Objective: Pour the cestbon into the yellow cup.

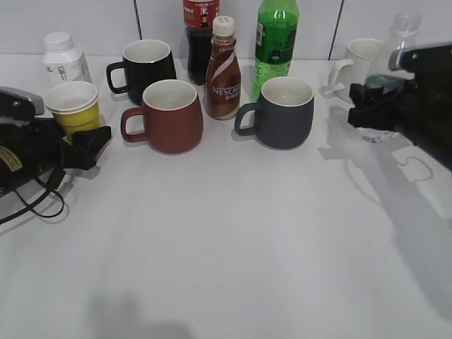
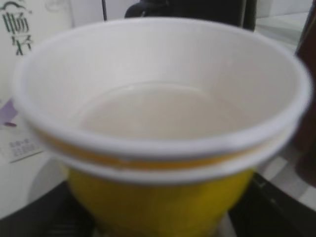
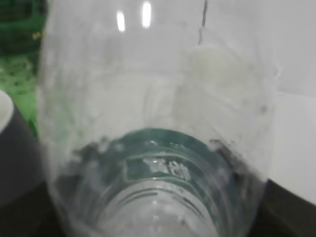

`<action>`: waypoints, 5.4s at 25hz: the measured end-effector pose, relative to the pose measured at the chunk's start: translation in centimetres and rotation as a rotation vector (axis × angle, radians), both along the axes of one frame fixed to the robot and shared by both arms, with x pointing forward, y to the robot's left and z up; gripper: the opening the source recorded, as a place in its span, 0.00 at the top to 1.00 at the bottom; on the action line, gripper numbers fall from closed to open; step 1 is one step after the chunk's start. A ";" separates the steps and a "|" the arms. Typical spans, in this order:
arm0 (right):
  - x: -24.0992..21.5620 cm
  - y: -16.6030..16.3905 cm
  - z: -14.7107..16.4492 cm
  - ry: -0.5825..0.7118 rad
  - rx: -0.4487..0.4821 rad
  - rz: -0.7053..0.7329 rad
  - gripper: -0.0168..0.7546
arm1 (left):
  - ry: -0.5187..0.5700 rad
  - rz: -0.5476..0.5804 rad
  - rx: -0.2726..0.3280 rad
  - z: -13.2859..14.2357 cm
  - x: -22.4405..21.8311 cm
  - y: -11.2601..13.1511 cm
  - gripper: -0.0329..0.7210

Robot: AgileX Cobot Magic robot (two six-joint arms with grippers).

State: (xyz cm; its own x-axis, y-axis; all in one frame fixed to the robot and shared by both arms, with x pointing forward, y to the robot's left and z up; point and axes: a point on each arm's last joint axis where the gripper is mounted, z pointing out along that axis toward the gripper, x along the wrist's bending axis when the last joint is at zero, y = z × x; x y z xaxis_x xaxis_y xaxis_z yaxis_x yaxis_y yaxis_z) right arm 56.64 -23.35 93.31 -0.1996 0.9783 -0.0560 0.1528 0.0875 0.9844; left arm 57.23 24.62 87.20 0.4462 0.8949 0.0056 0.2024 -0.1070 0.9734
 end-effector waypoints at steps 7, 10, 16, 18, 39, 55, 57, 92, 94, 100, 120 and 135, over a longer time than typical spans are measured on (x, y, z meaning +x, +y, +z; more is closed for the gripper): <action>1.5 0.5 -3.3 0.022 -0.018 0.021 0.35 | 0.004 0.002 -0.002 0.8 -1.5 0.1 0.18; 1.6 0.6 -3.4 0.009 -0.024 0.040 0.35 | 0.015 0.003 -0.001 0.9 -2.1 0.1 0.18; 1.4 0.5 -3.4 0.006 -0.017 0.025 0.19 | 0.057 0.006 0.001 0.2 -3.3 0.2 0.18; 1.2 0.1 -3.7 0.019 -0.007 -0.009 0.15 | 0.066 0.006 0.001 0.1 -3.5 0.3 0.17; -5.9 -0.6 -2.9 0.289 0.039 0.037 0.18 | 0.231 -0.005 -0.067 5.3 -9.9 -0.4 0.18; -10.3 -2.3 8.5 0.634 -0.014 -0.084 0.22 | 0.477 0.300 0.140 16.3 -15.5 -0.2 0.23; -11.7 -2.5 10.1 0.675 -0.012 -0.087 0.23 | 0.564 0.342 0.184 18.2 -17.2 0.1 0.25; -33.7 -5.8 12.2 0.273 -0.052 0.108 0.26 | 0.230 -0.062 0.168 18.7 -33.0 5.8 0.26; -33.7 -5.8 12.2 0.273 -0.053 0.108 0.26 | 0.230 -0.061 0.168 18.7 -33.0 5.8 0.26; -33.7 -5.8 12.3 0.269 -0.053 0.109 0.26 | 0.229 -0.061 0.169 18.7 -33.0 5.8 0.28; -33.5 -5.6 12.3 0.268 -0.023 -0.105 0.26 | 0.202 0.475 0.096 18.7 -34.3 6.0 0.28; -33.5 -5.6 12.3 0.268 -0.025 -0.085 0.26 | 0.199 0.459 0.101 18.7 -34.2 6.1 0.28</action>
State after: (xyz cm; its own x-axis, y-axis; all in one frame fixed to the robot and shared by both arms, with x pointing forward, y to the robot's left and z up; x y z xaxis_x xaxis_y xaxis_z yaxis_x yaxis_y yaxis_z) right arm 23.17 -28.95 105.62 -0.1283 0.9911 -0.0369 0.4148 0.0874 0.9057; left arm 22.99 30.69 105.89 0.0082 0.9984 0.0567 0.4312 -0.0547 0.9006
